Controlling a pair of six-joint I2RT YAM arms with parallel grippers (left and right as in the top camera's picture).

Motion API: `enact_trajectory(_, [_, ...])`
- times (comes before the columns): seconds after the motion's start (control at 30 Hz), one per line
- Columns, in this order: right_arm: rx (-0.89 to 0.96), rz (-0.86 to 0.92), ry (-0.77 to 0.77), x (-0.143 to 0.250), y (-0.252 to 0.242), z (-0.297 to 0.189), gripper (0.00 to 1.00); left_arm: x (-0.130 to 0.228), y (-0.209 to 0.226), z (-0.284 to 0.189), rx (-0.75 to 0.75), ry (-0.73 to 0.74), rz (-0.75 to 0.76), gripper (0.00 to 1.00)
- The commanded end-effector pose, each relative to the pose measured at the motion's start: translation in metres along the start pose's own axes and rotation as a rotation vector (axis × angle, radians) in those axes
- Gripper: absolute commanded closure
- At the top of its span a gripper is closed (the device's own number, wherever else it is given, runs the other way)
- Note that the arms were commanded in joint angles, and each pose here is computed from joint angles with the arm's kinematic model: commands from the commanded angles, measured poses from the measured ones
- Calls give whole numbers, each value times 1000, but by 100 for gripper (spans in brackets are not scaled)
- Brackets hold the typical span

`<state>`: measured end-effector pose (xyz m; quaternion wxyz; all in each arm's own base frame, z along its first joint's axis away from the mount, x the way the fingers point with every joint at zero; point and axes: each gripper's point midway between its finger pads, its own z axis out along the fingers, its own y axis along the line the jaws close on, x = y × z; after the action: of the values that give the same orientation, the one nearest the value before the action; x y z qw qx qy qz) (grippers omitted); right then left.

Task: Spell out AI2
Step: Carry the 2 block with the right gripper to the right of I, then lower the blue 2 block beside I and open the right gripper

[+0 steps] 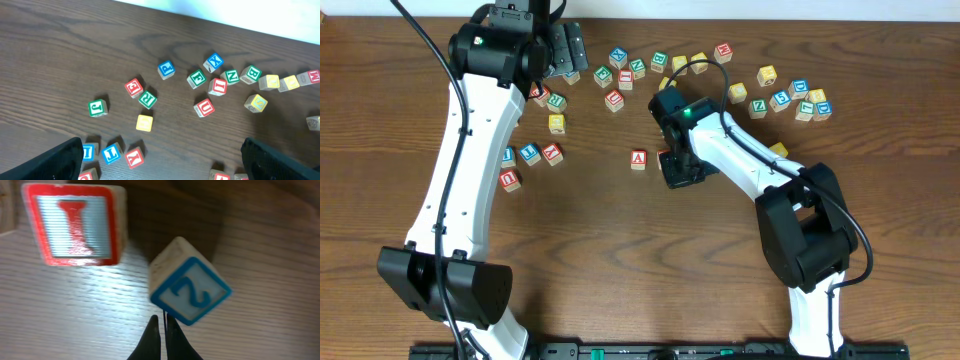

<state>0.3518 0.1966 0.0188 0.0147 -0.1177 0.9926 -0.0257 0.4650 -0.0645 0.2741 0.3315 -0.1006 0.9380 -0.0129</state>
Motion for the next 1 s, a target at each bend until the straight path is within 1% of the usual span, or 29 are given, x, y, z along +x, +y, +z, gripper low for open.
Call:
enact_trajectory(0.0, [72,12,-4,-3,-20,2,99,-6,0,-8,6,-22,-10,0])
enact_trajectory(0.27, [107,58,-29,-12,-44,2,99,-6,0,-8,6,-22,-10,0])
enact_trajectory(0.43, [105,77,-85,-28,-52,2,99,-6,0,-8,6,-22,-10,0])
enact_trajectory(0.63, [44,75,-146,-44,-41,1,99,-6,0,-8,6,-22,-10,0])
enact_trajectory(0.77, [2,49,-163,-49,-30,1,99,-6,0,-8,5,-22,-10,1])
enact_trajectory(0.97, [-9,30,-181,-51,-20,-1,99,-6,0,-8,6,-22,-10,1])
